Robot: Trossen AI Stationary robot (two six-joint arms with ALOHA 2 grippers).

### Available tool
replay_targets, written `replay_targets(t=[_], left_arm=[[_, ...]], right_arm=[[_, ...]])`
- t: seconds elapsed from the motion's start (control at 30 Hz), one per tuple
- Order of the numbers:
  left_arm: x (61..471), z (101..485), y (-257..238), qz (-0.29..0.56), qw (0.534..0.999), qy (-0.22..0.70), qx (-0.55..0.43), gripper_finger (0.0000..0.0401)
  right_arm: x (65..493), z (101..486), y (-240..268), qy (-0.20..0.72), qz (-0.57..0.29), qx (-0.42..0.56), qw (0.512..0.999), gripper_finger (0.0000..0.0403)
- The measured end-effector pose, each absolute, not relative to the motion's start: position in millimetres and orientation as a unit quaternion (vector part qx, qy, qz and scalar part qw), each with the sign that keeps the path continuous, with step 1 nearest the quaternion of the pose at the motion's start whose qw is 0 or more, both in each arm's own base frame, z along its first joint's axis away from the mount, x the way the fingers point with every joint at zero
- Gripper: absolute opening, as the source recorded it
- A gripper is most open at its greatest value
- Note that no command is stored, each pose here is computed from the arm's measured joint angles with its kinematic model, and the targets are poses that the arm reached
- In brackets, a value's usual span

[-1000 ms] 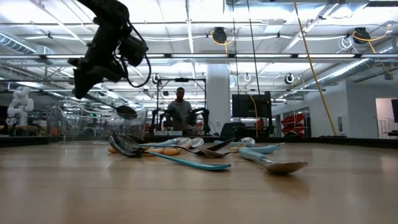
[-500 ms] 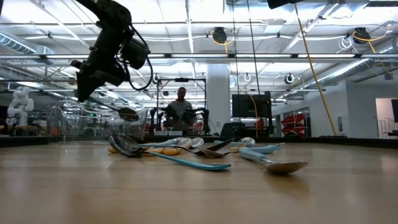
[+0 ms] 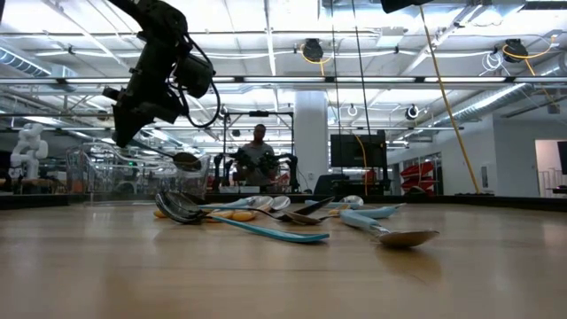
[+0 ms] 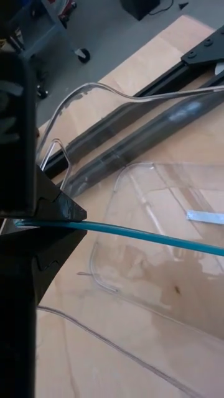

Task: Sort silverware by color (type)
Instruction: Put the blue spoon into the top left transparent bin

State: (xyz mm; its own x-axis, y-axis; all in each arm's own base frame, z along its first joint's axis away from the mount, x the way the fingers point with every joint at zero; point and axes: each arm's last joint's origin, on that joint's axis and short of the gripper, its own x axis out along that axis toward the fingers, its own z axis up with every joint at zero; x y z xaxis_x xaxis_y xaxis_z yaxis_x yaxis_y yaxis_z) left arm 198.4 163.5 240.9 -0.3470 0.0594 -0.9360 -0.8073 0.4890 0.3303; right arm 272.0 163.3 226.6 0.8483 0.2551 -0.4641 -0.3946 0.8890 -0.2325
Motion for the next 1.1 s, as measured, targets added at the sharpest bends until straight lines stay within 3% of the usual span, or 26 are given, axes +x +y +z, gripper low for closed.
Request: replay_targets(t=[0.77, 1.1], left_arm=[[201.6, 240.7, 161.1, 0.435, 0.508, 0.693, -0.269, 0.0016], [201.6, 240.7, 161.2, 0.436, 0.509, 0.692, -0.269, 0.008]], right_arm=[[272.1, 226.7, 163.2, 0.217, 0.169, -0.153, 0.949, 0.01], [272.1, 226.8, 163.2, 0.216, 0.169, -0.153, 0.949, 0.01]])
